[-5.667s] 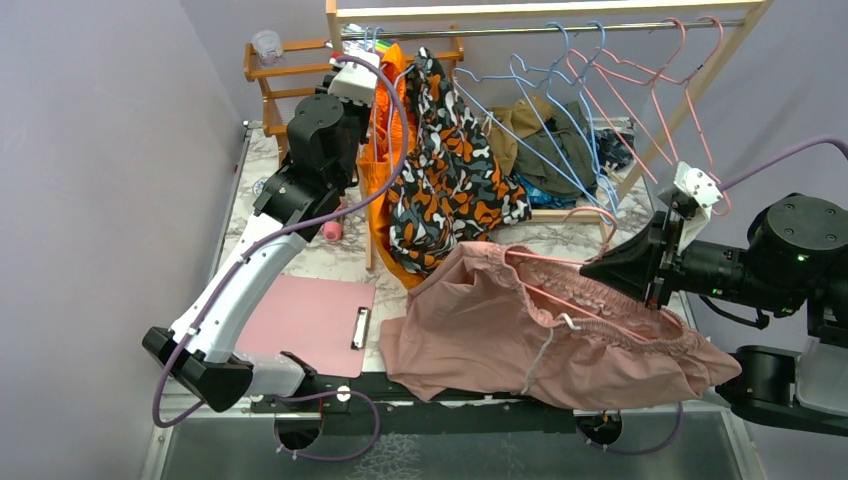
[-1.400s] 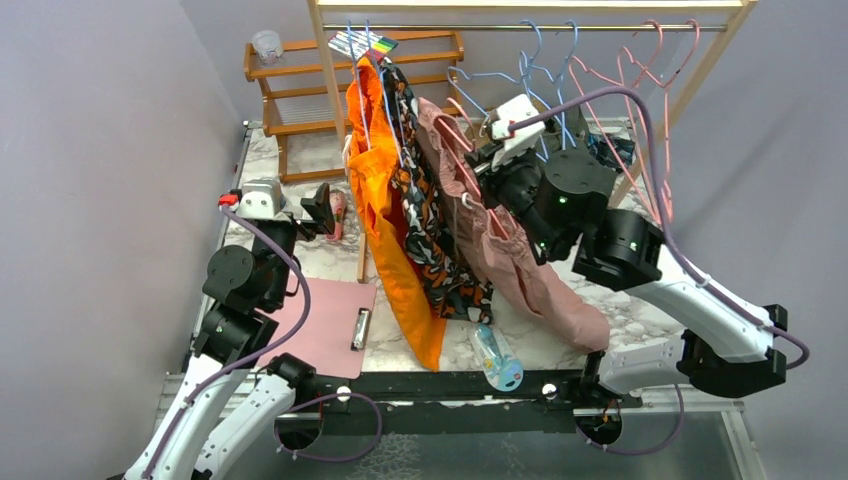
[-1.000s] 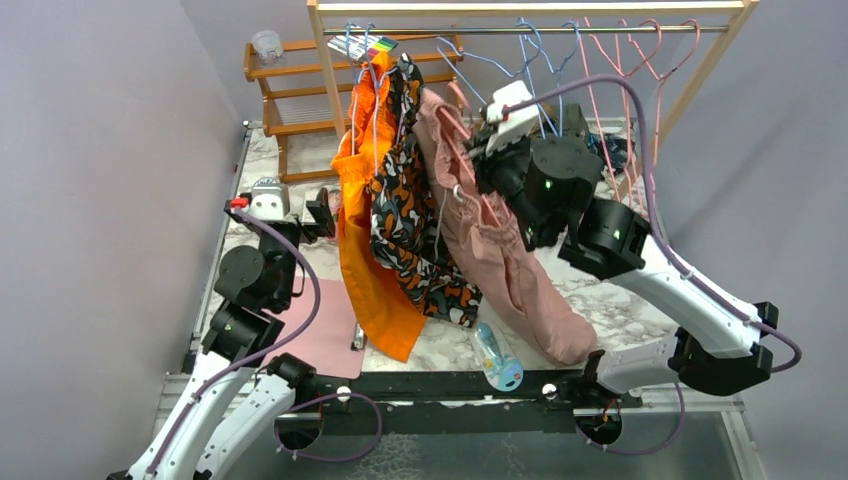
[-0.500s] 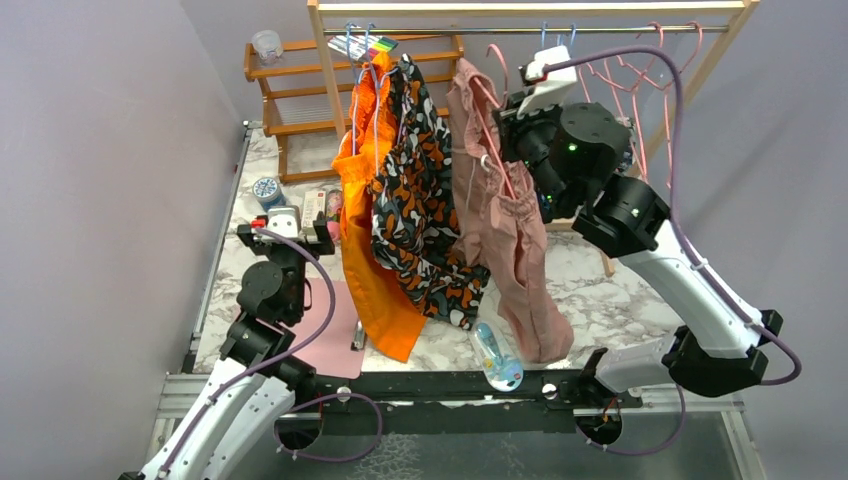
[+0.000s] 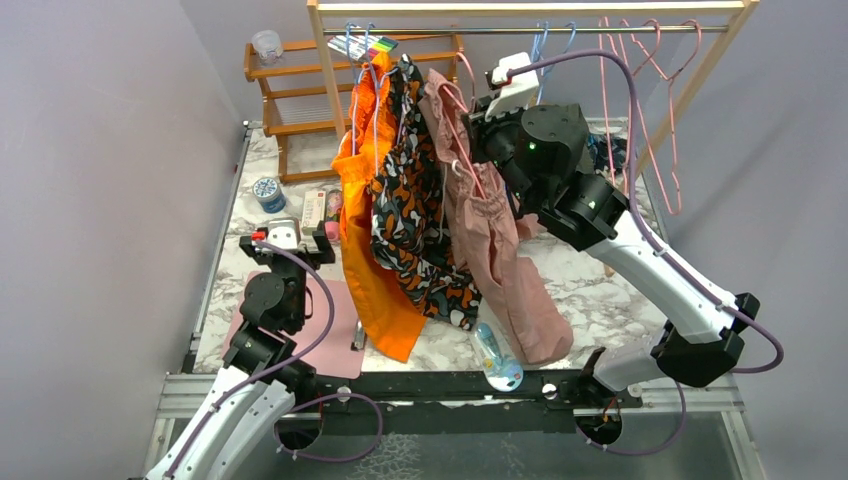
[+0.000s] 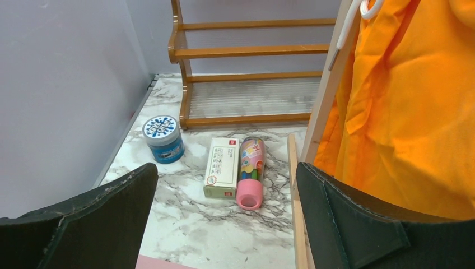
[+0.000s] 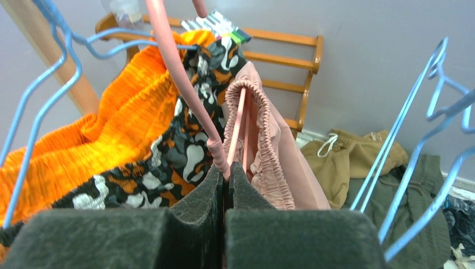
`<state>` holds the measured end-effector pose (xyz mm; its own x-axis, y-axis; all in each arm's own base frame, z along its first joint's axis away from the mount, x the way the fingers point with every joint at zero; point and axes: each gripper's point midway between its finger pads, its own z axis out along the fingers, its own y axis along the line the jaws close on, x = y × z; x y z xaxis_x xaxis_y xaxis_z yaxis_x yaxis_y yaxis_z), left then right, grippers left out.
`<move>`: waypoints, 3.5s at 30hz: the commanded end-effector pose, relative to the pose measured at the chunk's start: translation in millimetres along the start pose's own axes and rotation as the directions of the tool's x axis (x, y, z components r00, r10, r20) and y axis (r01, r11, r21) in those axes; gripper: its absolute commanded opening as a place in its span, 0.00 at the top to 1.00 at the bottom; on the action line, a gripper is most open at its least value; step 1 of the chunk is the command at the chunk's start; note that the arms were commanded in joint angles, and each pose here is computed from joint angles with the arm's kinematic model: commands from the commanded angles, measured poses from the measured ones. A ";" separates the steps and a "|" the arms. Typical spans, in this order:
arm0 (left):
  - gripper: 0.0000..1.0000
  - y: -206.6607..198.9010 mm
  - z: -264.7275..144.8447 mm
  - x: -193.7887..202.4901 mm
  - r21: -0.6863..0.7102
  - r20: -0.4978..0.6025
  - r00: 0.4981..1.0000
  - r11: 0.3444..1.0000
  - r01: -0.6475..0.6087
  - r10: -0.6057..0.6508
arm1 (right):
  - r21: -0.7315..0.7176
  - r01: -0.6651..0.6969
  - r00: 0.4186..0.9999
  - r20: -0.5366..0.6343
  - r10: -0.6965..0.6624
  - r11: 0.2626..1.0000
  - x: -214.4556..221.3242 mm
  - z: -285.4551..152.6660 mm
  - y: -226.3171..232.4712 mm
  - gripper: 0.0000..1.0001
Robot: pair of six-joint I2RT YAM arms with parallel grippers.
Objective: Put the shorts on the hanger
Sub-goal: Place the hanger at the clothesline.
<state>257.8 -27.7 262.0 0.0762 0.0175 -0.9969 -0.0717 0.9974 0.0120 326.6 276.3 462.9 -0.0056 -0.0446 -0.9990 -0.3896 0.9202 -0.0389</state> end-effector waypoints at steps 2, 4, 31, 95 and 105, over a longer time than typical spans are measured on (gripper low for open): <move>0.05 0.4 0.0 -7.2 -0.006 0.036 0.999 0.999 0.034 -0.034 | 0.049 -0.134 0.973 0.198 0.122 0.990 -54.4 2.0 -11.0 0.99; 0.05 0.2 0.2 -6.8 -0.006 0.035 0.999 0.999 0.036 -0.036 | 0.054 -0.158 0.966 0.213 0.144 0.986 -55.7 4.2 -13.5 0.99; 0.05 -3.6 -1.7 -6.2 0.013 0.045 0.998 0.999 0.035 -0.035 | 0.143 -0.259 0.922 0.330 0.201 0.955 -66.2 29.9 -44.2 0.99; 0.06 -10.4 2.3 6.8 0.029 0.003 1.000 1.000 -0.006 0.006 | -0.140 -0.058 0.997 -0.056 0.050 0.989 18.8 11.5 1.9 0.73; 0.06 -14.6 2.7 8.6 0.049 0.002 1.000 0.999 -0.009 0.009 | -0.233 -0.086 0.992 -0.106 0.063 0.969 24.7 30.2 29.8 0.76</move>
<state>261.5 -36.8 252.5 0.0584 0.0306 -0.9978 -0.0474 0.9985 0.0278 344.0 298.9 427.7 -0.1242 -0.0496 -0.9910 -0.5362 0.8437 0.0250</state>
